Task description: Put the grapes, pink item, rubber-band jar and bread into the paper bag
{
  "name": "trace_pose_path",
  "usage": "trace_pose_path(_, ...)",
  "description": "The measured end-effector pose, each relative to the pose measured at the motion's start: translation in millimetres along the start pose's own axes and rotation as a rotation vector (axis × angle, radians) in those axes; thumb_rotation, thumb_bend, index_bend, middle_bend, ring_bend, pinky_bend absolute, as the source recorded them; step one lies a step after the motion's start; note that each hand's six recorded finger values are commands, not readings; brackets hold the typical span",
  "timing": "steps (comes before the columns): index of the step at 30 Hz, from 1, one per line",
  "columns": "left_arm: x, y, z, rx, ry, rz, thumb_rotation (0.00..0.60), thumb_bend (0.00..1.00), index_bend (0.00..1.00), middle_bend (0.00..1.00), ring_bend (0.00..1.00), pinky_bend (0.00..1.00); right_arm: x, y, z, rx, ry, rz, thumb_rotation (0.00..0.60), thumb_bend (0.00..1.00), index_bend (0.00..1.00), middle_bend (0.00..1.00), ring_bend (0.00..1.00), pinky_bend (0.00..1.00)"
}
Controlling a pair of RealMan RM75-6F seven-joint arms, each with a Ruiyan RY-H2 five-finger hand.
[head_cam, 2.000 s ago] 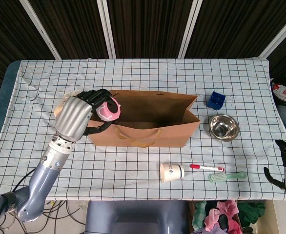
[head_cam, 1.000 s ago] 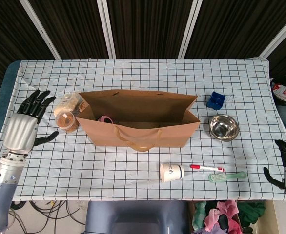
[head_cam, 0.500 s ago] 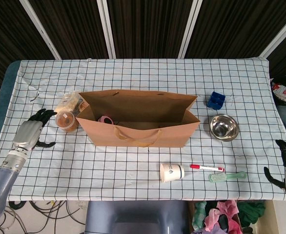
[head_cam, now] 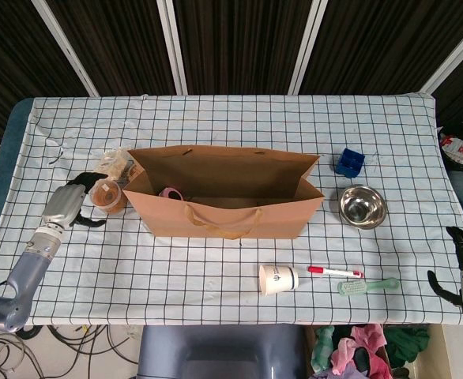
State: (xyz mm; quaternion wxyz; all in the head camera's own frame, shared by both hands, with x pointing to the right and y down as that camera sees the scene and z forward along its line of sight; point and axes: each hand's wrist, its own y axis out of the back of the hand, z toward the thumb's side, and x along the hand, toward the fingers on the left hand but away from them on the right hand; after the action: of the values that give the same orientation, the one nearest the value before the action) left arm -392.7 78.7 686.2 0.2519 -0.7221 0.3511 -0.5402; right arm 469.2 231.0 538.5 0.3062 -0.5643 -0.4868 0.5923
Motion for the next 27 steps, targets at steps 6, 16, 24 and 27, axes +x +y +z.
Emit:
trace_pose_path(6, 13.7, -8.6, -0.5, -0.02, 0.016, -0.028, 0.6, 0.05, 0.16, 0.15, 0.1, 0.22, 0.0, 0.5, -0.4, -0.001, -0.002, -0.002, 0.6, 0.3, 0.1, 0.09, 0.18, 0.3)
trace_pose_path(16, 32.8, -2.5, 1.4, -0.079, 0.026, -0.004, 0.6, 0.05, 0.17, 0.16, 0.1, 0.22, 0.1, 0.4, -0.4, 0.004, -0.001, -0.003, 0.6, 0.3, 0.1, 0.09, 0.18, 0.3)
trace_pose_path(24, 39.7, 1.0, -4.9, -0.085, 0.047, -0.003, 0.6, 0.05, 0.17, 0.16, 0.1, 0.22, -0.1, -0.4, -0.7, 0.006, -0.003, 0.002, 0.6, 0.3, 0.1, 0.09, 0.18, 0.3)
trace_pose_path(27, 42.2, -0.4, -11.7, -0.063, 0.069, -0.016, 0.6, 0.05, 0.16, 0.16, 0.1, 0.22, 0.1, 0.1, -1.1, 0.004, -0.005, 0.0, 0.6, 0.3, 0.1, 0.09, 0.18, 0.3)
